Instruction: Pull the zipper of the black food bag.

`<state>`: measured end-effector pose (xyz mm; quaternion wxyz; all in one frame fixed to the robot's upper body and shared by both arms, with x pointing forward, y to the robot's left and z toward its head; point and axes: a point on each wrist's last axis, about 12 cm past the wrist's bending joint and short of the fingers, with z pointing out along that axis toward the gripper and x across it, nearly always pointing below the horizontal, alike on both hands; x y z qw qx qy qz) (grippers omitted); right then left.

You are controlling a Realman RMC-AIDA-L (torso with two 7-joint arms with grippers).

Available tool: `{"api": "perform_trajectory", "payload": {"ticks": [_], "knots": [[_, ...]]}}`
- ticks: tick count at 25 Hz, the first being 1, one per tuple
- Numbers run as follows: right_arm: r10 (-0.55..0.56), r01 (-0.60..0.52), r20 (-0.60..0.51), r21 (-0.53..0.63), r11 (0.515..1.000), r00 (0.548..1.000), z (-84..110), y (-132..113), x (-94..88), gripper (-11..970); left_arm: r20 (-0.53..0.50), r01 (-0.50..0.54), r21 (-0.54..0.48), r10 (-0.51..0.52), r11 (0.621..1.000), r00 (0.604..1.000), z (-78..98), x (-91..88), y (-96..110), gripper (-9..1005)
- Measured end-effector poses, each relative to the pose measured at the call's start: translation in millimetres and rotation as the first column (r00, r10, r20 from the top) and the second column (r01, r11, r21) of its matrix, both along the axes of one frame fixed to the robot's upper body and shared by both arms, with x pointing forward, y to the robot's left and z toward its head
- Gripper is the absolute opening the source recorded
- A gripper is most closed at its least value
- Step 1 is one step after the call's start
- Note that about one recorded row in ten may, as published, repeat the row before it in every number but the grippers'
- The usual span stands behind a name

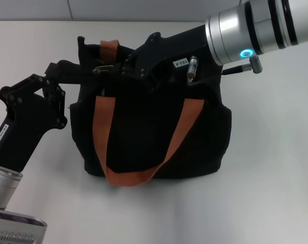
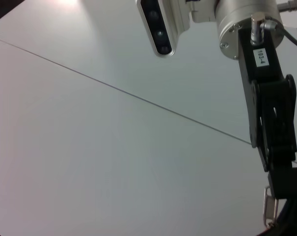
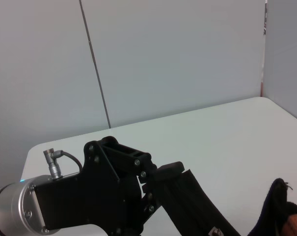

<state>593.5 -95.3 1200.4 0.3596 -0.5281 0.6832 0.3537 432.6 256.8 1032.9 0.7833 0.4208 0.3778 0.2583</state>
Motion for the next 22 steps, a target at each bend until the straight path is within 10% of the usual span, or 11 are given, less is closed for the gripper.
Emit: {"api": "perform_trajectory", "payload": {"ticks": [22], "knots": [[-0.002,0.001,-0.013,-0.045,0.999,1.0,-2.0,-4.1,-2.5,17,-0.024,-0.02,0.026,0.02,0.999,1.0,-4.5,-4.1,6.1,18]]}}
